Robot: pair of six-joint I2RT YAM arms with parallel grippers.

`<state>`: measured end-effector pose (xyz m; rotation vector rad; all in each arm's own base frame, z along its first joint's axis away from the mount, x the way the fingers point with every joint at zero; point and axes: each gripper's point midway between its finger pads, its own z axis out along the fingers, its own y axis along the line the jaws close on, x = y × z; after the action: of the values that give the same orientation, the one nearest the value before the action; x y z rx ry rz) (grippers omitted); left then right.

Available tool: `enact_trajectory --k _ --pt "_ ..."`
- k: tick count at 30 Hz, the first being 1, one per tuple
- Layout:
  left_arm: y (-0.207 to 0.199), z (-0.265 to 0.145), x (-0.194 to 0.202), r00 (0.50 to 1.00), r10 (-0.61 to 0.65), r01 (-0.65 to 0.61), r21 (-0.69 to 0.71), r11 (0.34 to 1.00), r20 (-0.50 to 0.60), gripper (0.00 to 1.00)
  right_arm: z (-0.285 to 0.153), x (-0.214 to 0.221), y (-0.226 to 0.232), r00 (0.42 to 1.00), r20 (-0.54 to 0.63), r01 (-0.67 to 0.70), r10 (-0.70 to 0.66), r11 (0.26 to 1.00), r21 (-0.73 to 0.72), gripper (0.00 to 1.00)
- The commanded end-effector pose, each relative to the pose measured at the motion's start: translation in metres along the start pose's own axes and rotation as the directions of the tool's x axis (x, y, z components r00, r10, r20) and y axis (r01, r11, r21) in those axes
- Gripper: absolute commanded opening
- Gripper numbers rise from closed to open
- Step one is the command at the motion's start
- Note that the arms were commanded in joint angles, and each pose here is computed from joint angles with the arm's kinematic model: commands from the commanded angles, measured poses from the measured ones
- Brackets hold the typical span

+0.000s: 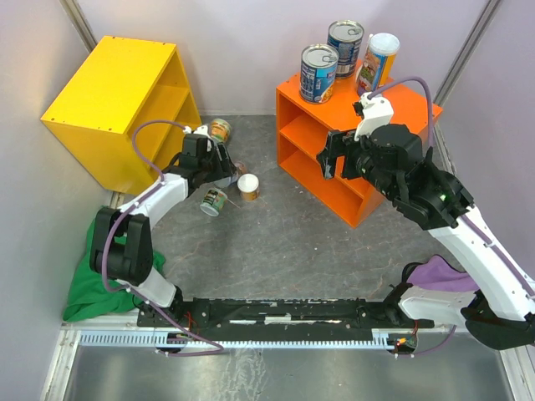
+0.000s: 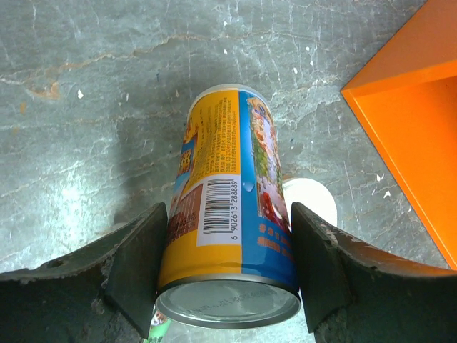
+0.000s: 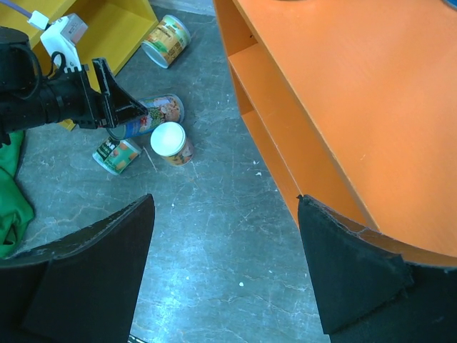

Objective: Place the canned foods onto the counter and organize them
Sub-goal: Move the canned food to the center of the board.

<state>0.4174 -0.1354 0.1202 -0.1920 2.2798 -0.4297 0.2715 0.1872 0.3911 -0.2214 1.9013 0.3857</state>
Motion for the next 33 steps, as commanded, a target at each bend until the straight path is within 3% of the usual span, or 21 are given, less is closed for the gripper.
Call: enact_trajectory --k 1,16,33 --pt "-0.025 -0.03 -0.034 0.991 -0.043 0.032 0.086 0.996 0.127 0.03 -0.002 -0.005 0.008 0.999 0.032 -0.03 0.031 0.999 -0.034 0.88" --pt "-0.054 -0.063 -0.012 0.995 -0.005 -0.008 0.128 0.992 0.101 0.03 0.003 0.002 0.023 1.0 0.007 -0.015 0.015 0.998 -0.062 0.87" --pt "-0.055 -0.086 0.093 0.998 0.055 -0.056 0.042 0.998 0.026 0.03 0.01 0.035 0.046 0.998 -0.061 0.03 -0.035 0.996 -0.081 0.87"
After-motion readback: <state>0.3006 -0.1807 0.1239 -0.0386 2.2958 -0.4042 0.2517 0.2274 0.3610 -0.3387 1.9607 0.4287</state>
